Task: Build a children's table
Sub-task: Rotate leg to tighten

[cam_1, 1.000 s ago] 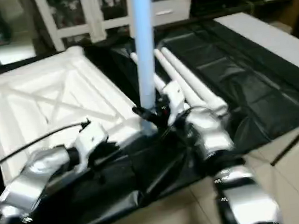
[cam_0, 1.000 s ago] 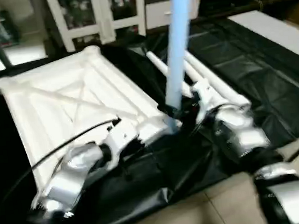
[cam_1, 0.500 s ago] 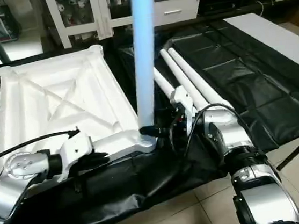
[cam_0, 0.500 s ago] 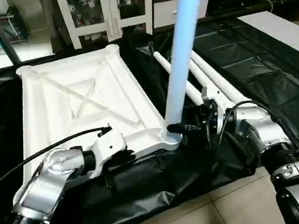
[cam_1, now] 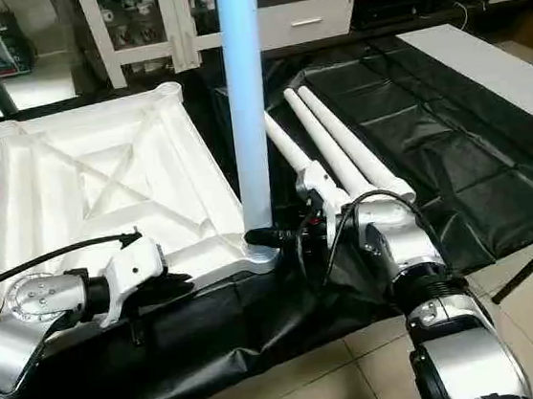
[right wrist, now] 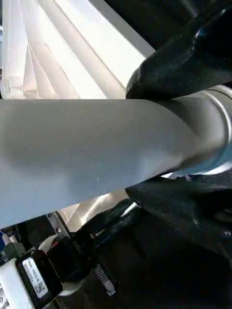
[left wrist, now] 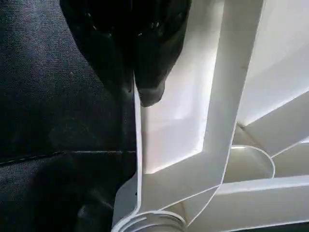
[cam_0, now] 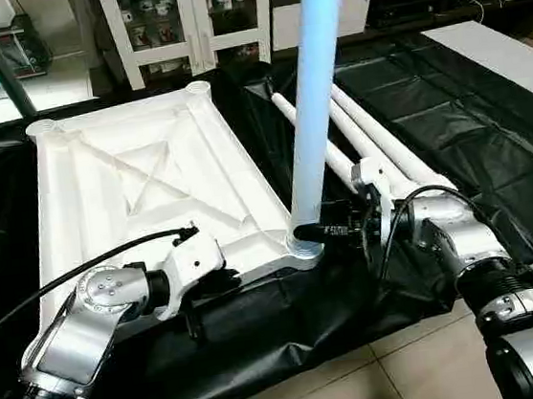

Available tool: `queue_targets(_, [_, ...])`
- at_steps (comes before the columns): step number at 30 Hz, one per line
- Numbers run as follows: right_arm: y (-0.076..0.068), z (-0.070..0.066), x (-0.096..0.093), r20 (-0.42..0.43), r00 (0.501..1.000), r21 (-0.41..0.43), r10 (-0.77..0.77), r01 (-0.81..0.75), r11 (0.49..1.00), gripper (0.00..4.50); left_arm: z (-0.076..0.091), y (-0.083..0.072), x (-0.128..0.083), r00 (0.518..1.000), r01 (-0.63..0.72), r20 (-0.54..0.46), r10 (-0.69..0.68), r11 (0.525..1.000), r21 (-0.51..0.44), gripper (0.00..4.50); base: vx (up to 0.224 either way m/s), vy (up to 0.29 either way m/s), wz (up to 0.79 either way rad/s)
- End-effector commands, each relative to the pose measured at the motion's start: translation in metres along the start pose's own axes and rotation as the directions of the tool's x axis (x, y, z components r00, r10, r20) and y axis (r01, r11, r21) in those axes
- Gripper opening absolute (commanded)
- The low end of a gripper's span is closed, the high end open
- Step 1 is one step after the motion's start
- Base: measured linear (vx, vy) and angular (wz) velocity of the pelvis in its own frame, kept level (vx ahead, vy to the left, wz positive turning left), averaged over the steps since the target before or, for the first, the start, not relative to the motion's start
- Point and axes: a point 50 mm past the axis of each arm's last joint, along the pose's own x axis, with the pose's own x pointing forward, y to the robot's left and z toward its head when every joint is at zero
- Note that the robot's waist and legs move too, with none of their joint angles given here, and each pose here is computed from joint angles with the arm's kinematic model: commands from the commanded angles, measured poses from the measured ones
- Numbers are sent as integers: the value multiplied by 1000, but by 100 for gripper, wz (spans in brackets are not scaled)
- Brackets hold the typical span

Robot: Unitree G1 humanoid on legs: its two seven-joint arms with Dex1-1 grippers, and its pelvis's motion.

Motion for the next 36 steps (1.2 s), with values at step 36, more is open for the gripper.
queue_targets(36, [-3, 13, 36, 168, 959, -26, -230, 237, 971, 319, 0, -16, 21, 1000, -21, 19, 24, 993, -120, 0, 2, 0, 0])
